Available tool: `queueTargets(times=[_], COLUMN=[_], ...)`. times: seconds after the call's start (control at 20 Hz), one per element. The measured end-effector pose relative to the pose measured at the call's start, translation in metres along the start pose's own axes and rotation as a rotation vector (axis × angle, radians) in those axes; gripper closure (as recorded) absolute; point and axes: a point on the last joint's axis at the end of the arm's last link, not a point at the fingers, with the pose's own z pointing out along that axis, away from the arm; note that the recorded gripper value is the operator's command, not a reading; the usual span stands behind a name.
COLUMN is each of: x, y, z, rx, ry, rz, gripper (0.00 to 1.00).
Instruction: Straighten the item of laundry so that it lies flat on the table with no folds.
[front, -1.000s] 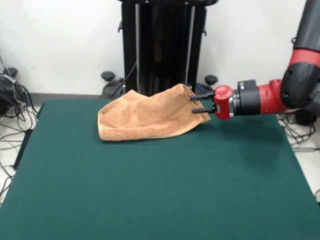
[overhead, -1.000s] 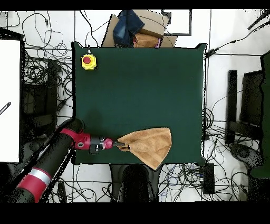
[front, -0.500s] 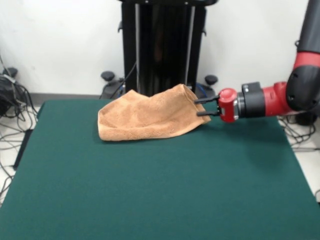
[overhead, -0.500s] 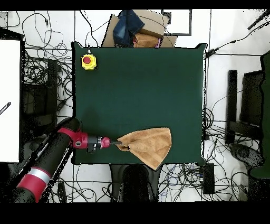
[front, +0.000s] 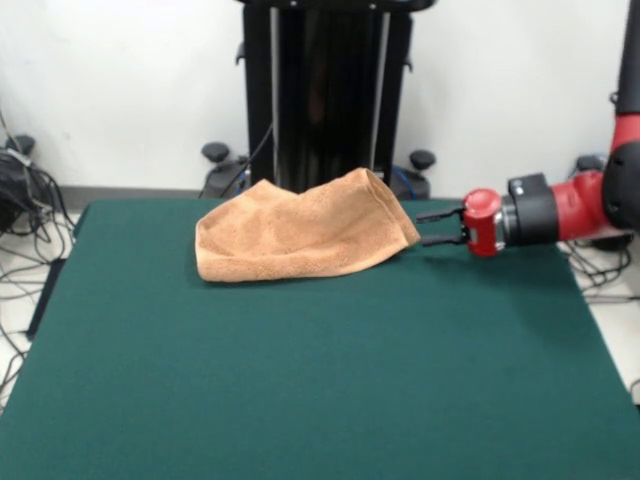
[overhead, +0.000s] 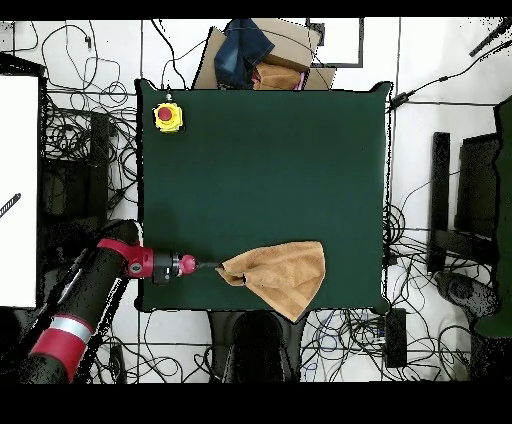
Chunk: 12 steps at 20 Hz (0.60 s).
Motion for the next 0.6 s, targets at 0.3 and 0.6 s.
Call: queueTargets(times=[0.3,0.6], x=[-0.005,-0.005], y=[0.006,0.008], z=[-0.015,-0.015], rx=[-0.021,-0.022], ry=[-0.013,-0.015], rz=[0.000,-0.002], gripper=[0.00,0.00])
